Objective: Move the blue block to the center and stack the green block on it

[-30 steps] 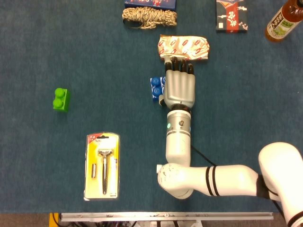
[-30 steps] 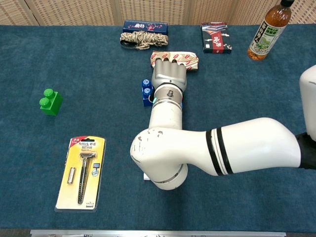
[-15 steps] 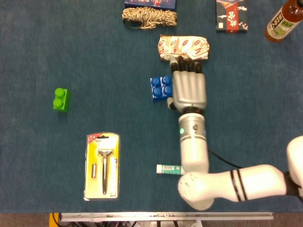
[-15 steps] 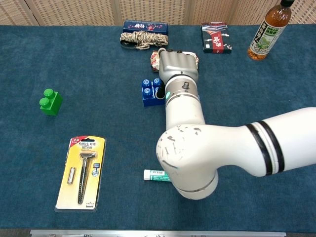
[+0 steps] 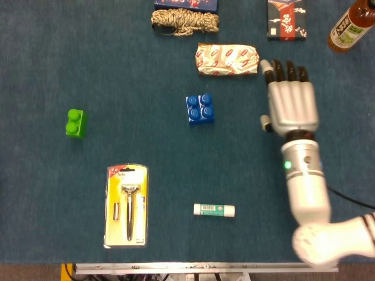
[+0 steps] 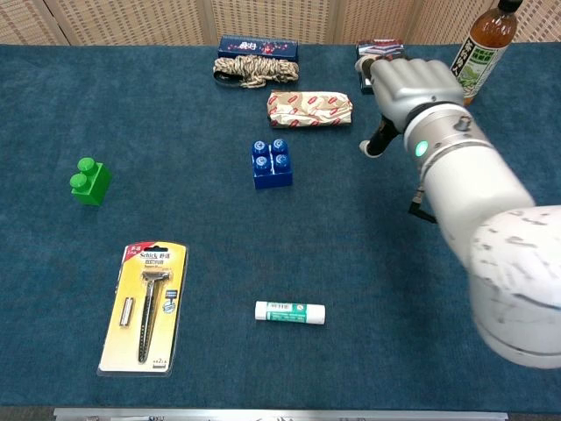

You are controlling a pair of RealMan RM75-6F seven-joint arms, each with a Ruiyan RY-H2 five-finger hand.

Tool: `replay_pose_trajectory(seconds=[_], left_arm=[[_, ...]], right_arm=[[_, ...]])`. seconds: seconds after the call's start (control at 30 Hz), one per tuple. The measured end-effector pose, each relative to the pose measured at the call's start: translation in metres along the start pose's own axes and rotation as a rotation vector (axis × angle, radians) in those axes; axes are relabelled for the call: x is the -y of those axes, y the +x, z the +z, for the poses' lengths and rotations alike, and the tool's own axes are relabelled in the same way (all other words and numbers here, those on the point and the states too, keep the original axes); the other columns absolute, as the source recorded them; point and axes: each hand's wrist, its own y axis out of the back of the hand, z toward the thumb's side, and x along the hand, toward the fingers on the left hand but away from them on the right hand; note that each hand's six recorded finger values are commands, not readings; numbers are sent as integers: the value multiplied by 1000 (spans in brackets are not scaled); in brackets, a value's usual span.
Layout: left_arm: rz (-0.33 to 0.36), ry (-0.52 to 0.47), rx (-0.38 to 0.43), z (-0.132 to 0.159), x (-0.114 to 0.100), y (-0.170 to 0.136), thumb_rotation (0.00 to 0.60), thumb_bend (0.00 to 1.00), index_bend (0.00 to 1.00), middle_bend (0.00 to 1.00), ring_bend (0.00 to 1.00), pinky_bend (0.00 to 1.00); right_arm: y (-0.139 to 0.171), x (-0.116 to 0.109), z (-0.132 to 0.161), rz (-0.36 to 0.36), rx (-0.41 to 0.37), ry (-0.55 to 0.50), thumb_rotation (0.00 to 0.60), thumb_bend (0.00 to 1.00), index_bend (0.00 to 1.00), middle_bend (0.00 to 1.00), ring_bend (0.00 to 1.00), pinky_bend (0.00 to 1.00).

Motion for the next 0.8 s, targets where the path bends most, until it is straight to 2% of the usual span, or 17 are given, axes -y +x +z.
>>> replay_pose_trajectory(seconds=[0.13,0.23,0.3,0.57,0.8], left_arm=[[2,-4,6,6,-4,4,600,246,408,453,282,477],[1,-7,12,11,-8,8,600,246,408,453,282,477],[1,-6,17,15,-11,10,600,246,408,453,282,477],[16,-18,28,31,-24,24,600,246,400,437,273,477],[28,-6,31,43,-31,39,600,246,320,364,270,430]], right_arm=[[11,-14,-24,-25,-37,5,600,226,35,111,0,99],[19,-20,-41,-29,-62,7,600,228,112,143,0,99],[23,-23,-51,-36,-79,9,600,228,129,144,0,99],[41,-35,-94,-99,-163,84,600,228,129,144,0,99],[64,-33,-125,-116,-242,130,600,228,129,144,0,99]])
